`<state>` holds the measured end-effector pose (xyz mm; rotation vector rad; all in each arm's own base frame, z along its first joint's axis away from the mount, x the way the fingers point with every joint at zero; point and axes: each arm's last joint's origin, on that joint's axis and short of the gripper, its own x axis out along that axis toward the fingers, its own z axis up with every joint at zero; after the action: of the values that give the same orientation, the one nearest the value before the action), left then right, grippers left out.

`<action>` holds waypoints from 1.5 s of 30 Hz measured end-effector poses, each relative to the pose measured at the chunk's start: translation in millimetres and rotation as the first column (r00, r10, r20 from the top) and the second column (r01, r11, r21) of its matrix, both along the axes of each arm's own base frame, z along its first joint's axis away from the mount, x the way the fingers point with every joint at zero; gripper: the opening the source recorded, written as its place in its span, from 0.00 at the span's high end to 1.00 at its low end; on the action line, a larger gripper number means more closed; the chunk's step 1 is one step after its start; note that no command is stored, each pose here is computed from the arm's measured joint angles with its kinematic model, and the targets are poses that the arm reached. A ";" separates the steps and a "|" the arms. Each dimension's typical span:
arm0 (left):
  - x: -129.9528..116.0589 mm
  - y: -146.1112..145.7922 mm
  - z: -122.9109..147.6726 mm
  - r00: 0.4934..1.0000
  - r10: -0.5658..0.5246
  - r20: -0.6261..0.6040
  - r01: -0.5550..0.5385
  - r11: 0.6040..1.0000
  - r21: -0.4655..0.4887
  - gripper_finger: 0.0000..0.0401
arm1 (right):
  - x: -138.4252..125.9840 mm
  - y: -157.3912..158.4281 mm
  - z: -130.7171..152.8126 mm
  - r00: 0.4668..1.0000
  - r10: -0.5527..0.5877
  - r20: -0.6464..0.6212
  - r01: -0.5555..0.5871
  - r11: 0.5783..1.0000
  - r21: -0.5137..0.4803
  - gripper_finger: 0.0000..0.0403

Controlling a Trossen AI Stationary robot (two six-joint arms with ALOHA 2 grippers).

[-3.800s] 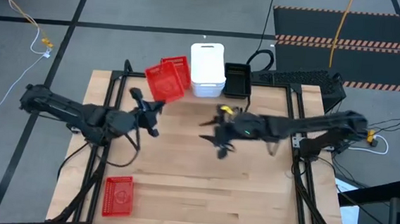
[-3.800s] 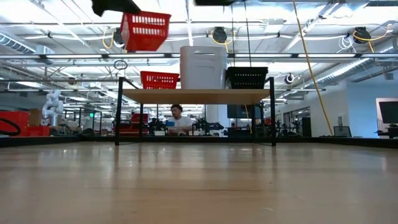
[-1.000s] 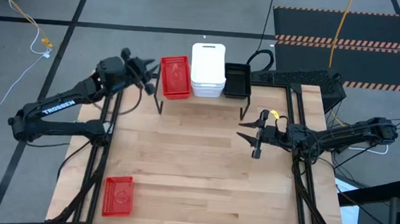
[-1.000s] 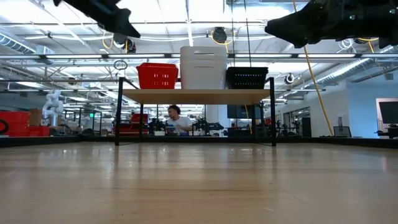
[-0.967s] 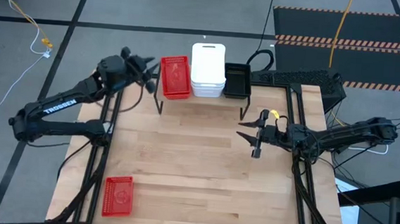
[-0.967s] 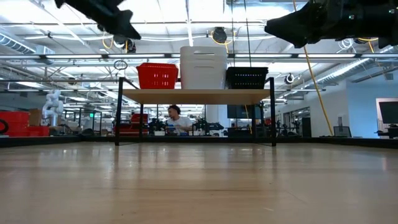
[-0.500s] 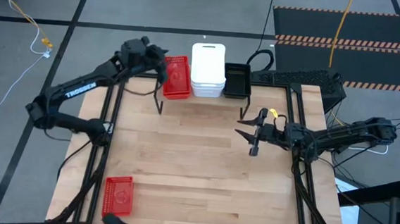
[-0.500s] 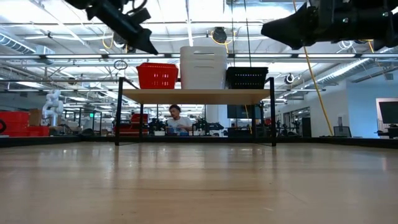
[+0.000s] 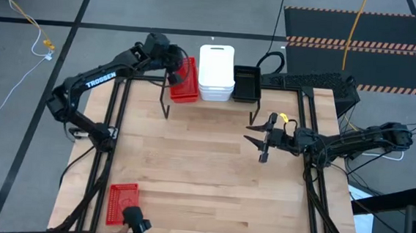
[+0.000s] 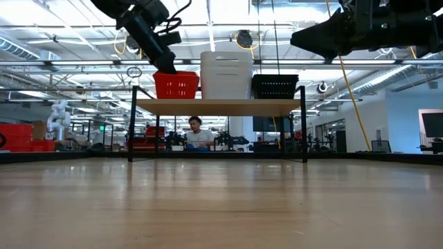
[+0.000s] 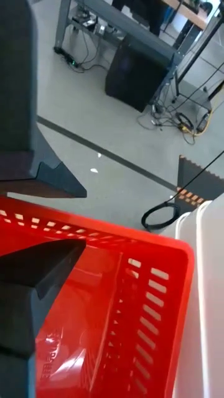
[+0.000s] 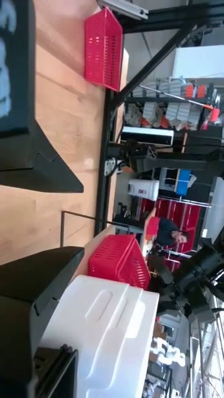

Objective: Stack baskets on shelf by color
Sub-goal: Stack the right red bin on the red bin on the shelf

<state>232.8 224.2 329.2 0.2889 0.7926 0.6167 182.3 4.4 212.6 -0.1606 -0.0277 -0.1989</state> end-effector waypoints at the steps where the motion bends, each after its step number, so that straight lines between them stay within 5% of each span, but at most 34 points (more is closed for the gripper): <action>1: -0.4 0.2 -0.2 1.000 0.001 -0.002 -0.001 1.000 -0.002 0.71 | 0.0 0.0 0.0 1.000 0.000 0.000 0.000 1.000 0.000 0.64; 11: -8.3 -2.1 12.0 0.999 -0.015 0.038 0.015 1.000 0.002 0.98 | 0.0 0.0 0.0 1.000 0.000 0.000 0.000 1.000 0.000 0.64; 24: -28.6 -3.4 39.0 0.981 -0.142 0.134 0.156 0.983 -0.101 0.99 | 0.0 0.0 0.0 1.000 0.001 0.000 -0.001 1.000 0.000 0.64; 37: -38.3 5.7 43.4 0.931 -0.242 0.272 0.287 0.948 -0.139 0.99 | -0.1 0.0 1.8 1.000 0.001 0.020 -0.001 1.000 0.002 0.64; 45: -30.8 19.4 24.4 0.944 -0.214 0.253 0.271 0.937 -0.220 0.99 | -0.2 0.1 3.0 0.999 0.003 0.033 -0.003 1.000 0.002 0.64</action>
<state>202.0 243.6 353.6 0.0783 0.5954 0.3018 182.1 4.5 215.6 -0.1550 -0.0601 -0.1985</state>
